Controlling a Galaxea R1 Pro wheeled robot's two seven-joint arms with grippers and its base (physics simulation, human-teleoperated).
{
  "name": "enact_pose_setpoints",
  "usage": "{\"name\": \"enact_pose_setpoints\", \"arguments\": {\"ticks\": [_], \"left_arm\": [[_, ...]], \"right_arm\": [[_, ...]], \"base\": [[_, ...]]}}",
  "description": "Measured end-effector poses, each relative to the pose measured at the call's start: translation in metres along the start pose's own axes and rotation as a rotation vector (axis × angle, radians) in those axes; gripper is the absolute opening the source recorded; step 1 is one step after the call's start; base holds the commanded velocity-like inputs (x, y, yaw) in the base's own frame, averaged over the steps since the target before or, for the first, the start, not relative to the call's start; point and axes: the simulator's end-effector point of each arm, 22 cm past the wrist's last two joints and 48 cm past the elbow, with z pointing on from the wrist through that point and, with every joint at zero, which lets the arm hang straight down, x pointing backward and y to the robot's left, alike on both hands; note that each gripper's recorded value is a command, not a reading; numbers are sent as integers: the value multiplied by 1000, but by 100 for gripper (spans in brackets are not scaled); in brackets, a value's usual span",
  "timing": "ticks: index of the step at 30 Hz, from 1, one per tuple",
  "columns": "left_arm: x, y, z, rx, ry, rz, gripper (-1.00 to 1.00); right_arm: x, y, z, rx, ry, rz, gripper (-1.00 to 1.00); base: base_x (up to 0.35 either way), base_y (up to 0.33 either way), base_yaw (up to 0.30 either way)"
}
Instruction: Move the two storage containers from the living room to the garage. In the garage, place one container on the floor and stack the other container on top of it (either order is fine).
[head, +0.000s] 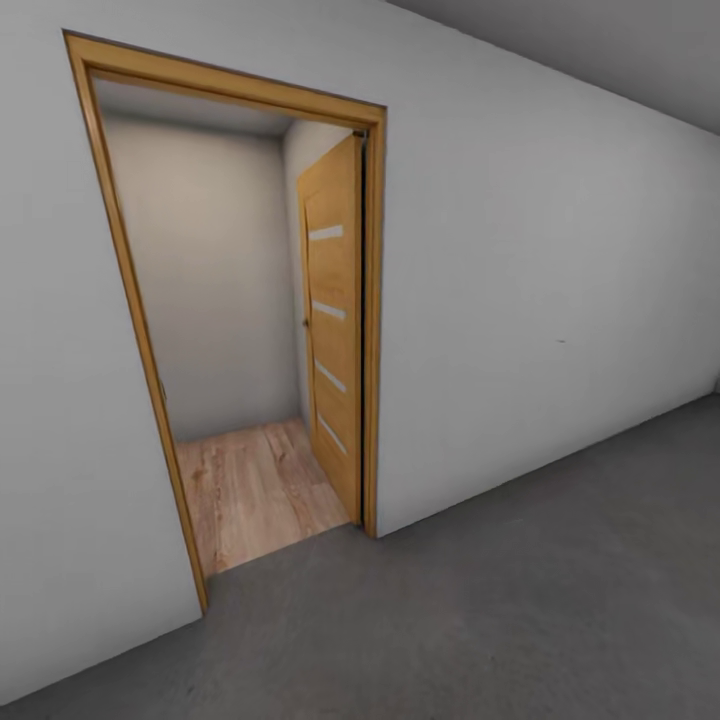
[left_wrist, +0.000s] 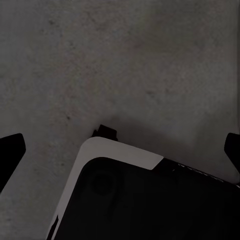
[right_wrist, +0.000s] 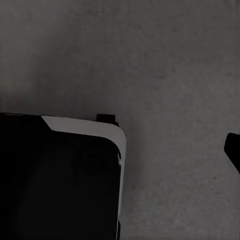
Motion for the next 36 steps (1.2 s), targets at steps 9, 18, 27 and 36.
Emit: {"name": "enact_pose_setpoints", "arguments": {"ticks": [9,18,27,36], "left_arm": [[1,0,0,0,2,0,100],[0,0,0,0,1,0,100],[0,0,0,0,1,0,100],[1,-1,0,1,2,1,100]], "right_arm": [[0,1,0,-2,1,0,100],[-1,0,0,-1,-3,1,100],[-1,1,0,-2,-3,1,100],[-1,1,0,-1,-3,2,100]], "base": [[317,0,18],[317,0,242],[317,-46,268],[315,-149,238]]}}
